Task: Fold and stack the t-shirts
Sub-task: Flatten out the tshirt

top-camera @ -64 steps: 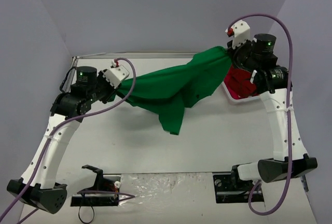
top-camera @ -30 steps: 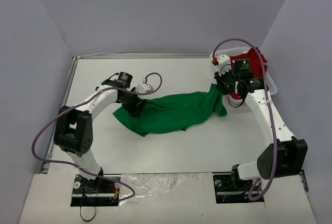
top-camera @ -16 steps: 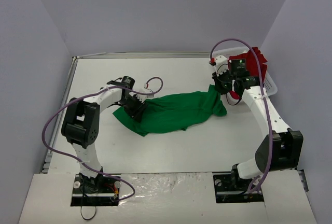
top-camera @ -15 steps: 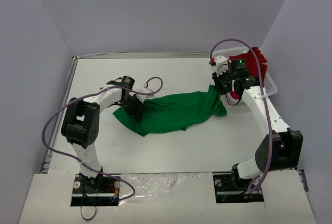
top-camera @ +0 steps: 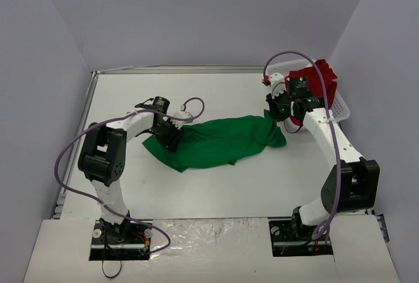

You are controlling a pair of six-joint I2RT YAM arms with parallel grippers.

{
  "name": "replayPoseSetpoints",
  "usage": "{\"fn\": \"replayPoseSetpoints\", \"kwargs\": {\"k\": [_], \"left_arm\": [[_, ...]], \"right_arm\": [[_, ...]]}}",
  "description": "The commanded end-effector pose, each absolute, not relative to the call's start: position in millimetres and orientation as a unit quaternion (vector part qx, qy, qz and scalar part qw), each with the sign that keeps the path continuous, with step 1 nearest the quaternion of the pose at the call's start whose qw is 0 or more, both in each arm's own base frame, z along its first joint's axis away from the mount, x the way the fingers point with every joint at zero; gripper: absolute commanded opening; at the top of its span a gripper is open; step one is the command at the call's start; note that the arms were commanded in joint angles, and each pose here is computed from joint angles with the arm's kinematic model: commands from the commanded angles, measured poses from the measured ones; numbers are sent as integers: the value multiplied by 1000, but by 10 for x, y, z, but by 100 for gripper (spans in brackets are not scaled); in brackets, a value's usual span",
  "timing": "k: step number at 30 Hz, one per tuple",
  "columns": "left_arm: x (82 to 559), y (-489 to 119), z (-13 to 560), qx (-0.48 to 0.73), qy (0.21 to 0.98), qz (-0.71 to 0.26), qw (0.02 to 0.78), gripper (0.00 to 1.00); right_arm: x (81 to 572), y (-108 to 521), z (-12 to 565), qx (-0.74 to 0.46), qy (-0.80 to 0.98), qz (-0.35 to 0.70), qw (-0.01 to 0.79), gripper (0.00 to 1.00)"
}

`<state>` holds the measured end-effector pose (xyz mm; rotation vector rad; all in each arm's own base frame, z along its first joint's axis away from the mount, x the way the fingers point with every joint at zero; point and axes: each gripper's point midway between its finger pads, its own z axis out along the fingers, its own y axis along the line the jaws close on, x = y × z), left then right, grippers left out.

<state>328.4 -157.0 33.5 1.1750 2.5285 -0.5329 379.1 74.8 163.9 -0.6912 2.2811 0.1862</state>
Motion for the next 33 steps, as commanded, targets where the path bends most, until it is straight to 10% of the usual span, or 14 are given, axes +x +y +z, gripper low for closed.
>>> {"fn": "replayPoseSetpoints", "kwargs": {"k": [1,15,17,18,33], "left_arm": [[3374,-1522,349,413,879,-172,165,40],[3339,-1456,197,417,882,-159,149,39],[3300,-1453,169,419,882,-163,141,27],[3273,-1463,160,420,881,-167,137,3],[3109,-1376,774,425,875,-152,174,2]], "right_arm": [[3786,759,1546,-275,888,78,360,0],[3770,750,1333,-277,896,78,337,0],[3770,745,1315,-277,897,77,336,0],[3765,752,1304,-277,897,78,335,0],[3796,684,1379,-271,898,58,343,0]]}}
